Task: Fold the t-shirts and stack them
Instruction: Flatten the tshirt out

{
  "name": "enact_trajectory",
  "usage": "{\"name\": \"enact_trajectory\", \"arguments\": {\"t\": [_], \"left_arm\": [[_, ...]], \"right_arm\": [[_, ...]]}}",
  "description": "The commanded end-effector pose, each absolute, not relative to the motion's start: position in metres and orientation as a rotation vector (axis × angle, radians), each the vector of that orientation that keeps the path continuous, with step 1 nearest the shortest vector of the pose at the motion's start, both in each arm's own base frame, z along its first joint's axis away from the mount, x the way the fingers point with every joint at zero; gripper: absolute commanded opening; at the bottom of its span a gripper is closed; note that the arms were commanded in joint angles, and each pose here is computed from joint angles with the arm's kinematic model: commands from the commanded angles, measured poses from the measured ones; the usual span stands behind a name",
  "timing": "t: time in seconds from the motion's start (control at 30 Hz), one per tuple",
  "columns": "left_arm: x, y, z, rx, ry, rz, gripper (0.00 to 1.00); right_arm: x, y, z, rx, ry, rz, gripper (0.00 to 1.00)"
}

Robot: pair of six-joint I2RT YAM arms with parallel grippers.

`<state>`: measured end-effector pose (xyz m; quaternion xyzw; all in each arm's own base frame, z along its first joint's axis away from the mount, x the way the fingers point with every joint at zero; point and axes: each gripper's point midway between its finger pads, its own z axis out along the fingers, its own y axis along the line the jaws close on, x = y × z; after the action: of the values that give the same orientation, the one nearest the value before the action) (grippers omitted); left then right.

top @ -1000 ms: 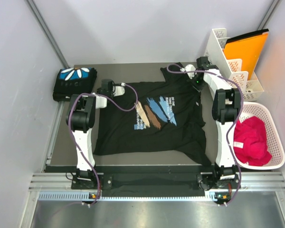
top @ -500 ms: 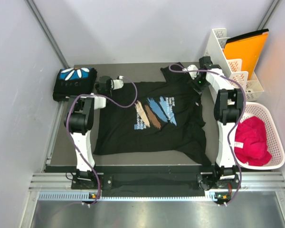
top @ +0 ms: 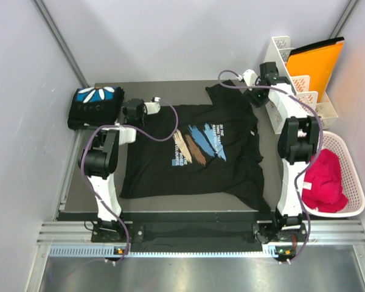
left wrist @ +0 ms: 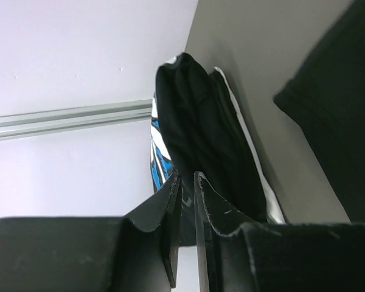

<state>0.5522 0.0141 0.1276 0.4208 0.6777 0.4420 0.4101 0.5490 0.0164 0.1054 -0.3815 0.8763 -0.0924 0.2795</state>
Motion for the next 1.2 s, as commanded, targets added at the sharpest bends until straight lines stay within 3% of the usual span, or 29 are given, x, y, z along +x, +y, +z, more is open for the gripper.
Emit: {"name": "enact_trajectory", "arguments": {"t": [0.0, 0.17, 0.27, 0.3, 0.37, 0.5, 0.63, 0.9, 1.17], "left_arm": [[0.542, 0.002, 0.185, 0.994, 1.575, 1.094, 0.2], [0.509, -0.024, 0.184, 1.103, 1.559, 0.973, 0.2], [0.482, -0.042, 0.168, 1.228, 1.598, 0.832, 0.2], [0.474, -0.044, 0.169, 1.248, 1.599, 0.809, 0.2], [0.461, -0.049, 0.151, 1.315, 1.601, 0.757, 0.2], [0.467, -0.041, 0.123, 1.361, 1.602, 0.828, 0.17], [0.515, -0.03, 0.146, 1.17, 1.619, 0.934, 0.0], [0.592, -0.021, 0.151, 1.053, 1.63, 0.976, 0.0], [0.608, -0.029, 0.126, 1.136, 1.631, 0.919, 0.0]], "right_arm": [[0.557, 0.039, 0.198, -1.004, 2.121, -0.253, 0.63], [0.498, 0.099, 0.208, -1.266, 2.066, 0.064, 0.6], [0.452, 0.112, 0.175, -1.456, 2.11, 0.115, 0.42], [0.434, 0.111, 0.149, -1.502, 2.159, 0.14, 0.22], [0.417, 0.111, 0.127, -1.563, 2.183, 0.147, 0.02], [0.423, 0.113, 0.114, -1.545, 2.193, 0.134, 0.0], [0.451, 0.12, 0.122, -1.453, 2.191, 0.123, 0.0], [0.512, 0.124, 0.138, -1.258, 2.121, -0.022, 0.0], [0.56, 0.123, 0.116, -1.146, 2.165, -0.104, 0.0]]}}
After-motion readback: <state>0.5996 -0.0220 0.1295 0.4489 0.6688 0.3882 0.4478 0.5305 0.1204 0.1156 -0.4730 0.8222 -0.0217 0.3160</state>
